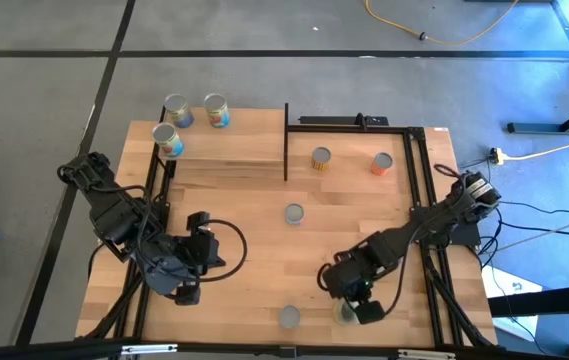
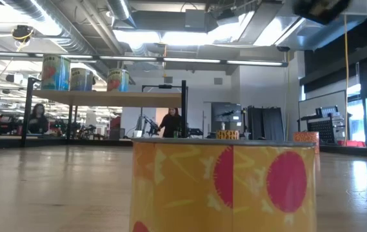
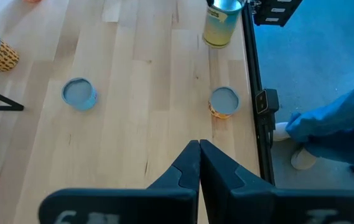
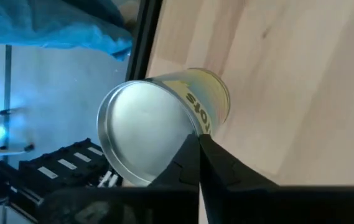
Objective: Pick and place cans onto a shelf
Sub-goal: Put the blue canned carrots on the shelf aligned with the other blue canned tomatoes
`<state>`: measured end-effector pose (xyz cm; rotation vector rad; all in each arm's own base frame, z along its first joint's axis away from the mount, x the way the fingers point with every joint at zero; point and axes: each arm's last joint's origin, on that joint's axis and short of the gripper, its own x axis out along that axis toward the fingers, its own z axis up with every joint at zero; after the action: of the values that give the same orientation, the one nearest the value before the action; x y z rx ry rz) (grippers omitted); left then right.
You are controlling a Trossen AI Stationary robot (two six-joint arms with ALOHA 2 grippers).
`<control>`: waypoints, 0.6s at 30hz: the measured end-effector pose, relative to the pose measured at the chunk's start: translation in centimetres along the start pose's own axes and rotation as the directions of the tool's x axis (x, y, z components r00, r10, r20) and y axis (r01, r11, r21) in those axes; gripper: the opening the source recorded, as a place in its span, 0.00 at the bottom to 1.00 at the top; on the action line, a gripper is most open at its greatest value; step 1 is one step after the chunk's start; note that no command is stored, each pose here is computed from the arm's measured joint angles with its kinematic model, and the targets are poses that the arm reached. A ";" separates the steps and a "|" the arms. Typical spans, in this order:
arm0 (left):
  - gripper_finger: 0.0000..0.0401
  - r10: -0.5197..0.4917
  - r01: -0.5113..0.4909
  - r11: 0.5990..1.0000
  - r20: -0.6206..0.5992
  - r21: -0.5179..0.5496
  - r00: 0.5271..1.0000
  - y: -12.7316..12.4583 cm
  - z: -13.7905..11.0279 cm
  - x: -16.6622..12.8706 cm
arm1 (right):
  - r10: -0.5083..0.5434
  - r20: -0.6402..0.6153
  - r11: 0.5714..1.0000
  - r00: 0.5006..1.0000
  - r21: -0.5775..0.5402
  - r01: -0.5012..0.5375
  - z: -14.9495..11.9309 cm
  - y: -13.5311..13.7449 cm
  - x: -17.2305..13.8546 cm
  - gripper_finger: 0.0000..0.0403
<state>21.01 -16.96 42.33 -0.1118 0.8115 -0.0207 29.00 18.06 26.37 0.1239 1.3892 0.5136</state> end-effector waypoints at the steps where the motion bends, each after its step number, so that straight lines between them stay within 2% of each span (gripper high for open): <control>1: 0.00 -0.001 0.001 1.000 -0.001 0.000 1.000 0.0 0.0 0.0 | -0.004 0.006 1.000 1.000 -0.005 0.004 0.2 -0.2 -0.6 0.00; 8: 0.00 0.005 -0.005 1.000 -0.009 0.004 1.000 0.1 -0.1 0.0 | -0.065 0.115 0.997 0.991 0.040 0.061 2.4 -2.9 -5.0 0.00; 14: 0.00 0.013 -0.013 1.000 -0.020 0.011 1.000 0.1 -0.2 0.0 | -0.129 0.259 0.984 0.957 0.149 0.092 4.0 -6.5 -9.5 0.00; 18: 0.00 0.013 -0.013 1.000 -0.020 0.011 1.000 0.1 -0.2 0.0 | -0.171 0.313 0.975 0.934 0.194 0.113 4.4 -8.5 -11.3 0.00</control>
<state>20.86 -16.83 42.18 -0.0959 0.8320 -0.0138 34.55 6.77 34.26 0.2367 1.1033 0.2359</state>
